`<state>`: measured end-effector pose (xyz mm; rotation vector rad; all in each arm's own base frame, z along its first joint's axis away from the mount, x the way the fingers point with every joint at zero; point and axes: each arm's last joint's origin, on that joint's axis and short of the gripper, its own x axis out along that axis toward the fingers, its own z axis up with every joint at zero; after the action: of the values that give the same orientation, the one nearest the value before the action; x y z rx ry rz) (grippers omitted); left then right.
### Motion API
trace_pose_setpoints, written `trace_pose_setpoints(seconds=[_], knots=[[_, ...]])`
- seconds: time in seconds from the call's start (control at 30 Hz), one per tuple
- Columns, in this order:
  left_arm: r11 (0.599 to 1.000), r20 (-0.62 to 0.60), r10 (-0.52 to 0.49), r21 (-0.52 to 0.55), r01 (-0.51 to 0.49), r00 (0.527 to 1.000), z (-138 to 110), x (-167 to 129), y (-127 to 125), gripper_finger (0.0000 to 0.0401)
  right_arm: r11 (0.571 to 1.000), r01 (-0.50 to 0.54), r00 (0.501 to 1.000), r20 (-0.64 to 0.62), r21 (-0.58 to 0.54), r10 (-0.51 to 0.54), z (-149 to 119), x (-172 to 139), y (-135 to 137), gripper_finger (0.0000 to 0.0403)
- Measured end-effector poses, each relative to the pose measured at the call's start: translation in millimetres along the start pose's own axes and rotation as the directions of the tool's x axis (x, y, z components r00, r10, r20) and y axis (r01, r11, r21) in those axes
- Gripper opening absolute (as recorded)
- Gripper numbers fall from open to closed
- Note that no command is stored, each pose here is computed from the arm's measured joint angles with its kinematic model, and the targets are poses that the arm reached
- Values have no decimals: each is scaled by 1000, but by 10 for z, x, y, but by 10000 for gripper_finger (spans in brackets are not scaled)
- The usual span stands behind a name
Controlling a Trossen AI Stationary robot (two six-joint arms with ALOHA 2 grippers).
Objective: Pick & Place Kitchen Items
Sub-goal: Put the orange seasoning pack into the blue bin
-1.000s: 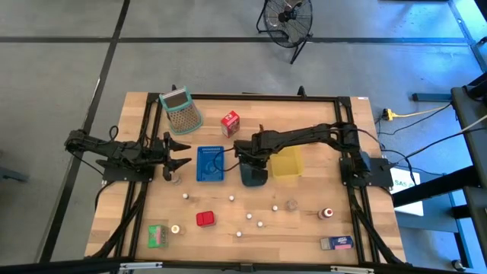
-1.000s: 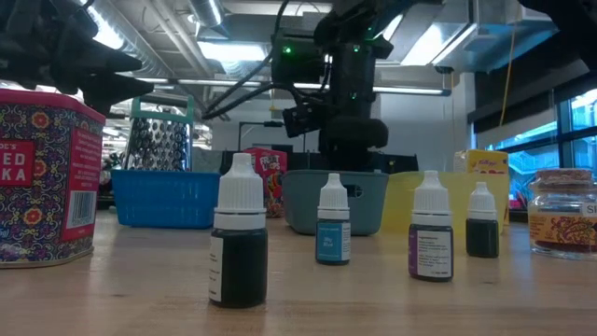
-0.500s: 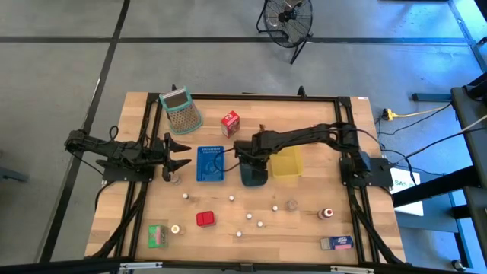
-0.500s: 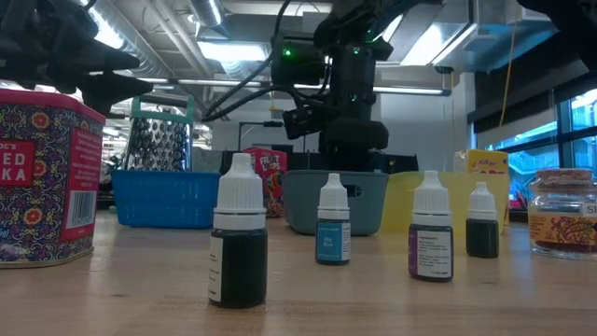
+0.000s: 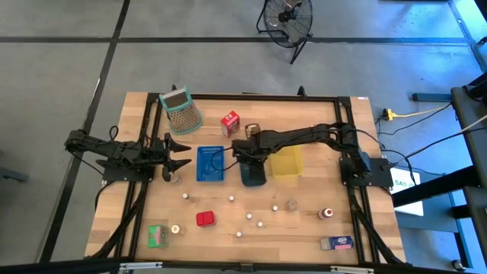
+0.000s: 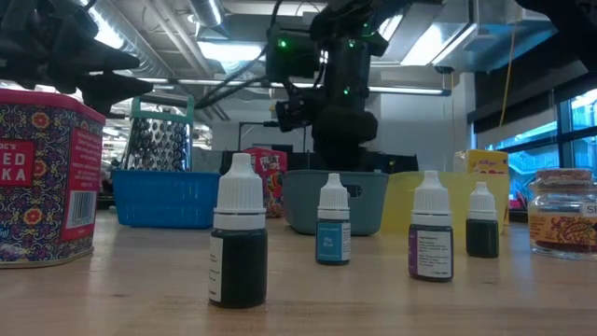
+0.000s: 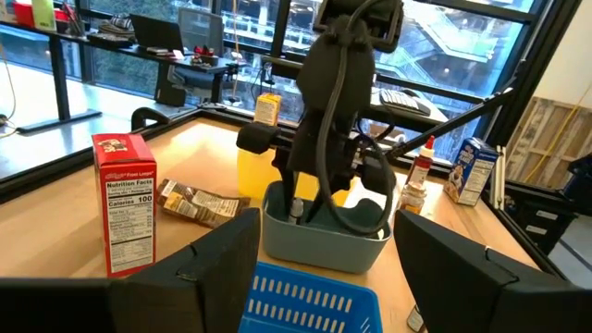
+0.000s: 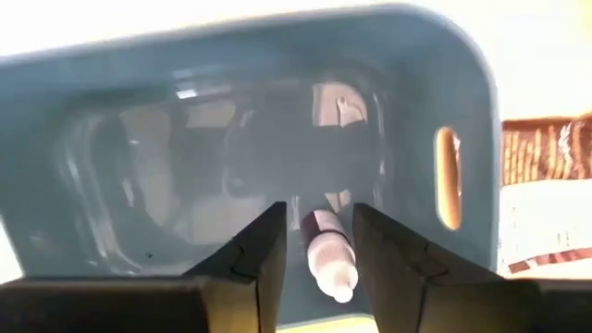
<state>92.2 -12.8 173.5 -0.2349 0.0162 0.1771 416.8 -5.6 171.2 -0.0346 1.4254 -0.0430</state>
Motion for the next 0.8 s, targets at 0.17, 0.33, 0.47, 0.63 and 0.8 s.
trace_pose_setpoints(seconds=[0.17, 0.33, 0.47, 0.63, 0.8], knots=[[1000, 0, 0, 0, 0, 1000, 0, 0, 0, 244, 1000, 0, 1000, 11, 0, 0, 50, -101, -2, 131], [1000, -1, 0, 1, 0, 1000, -1, 0, 0, 246, 1000, -2, 1000, 21, -13, 2, 108, -258, 46, 131], [1000, -1, 1, 1, -1, 1000, -1, 0, 1, 244, 1000, -4, 1000, 16, -30, 5, 138, -408, 109, 131], [1000, -1, 0, 0, 0, 1000, -1, 0, 0, 246, 999, -4, 1000, 22, -42, 5, 178, -614, 152, 131], [999, -10, -37, 0, 37, 999, -5, 0, -10, 245, 998, -6, 1000, -4, -58, 5, 172, -853, 203, 131]])
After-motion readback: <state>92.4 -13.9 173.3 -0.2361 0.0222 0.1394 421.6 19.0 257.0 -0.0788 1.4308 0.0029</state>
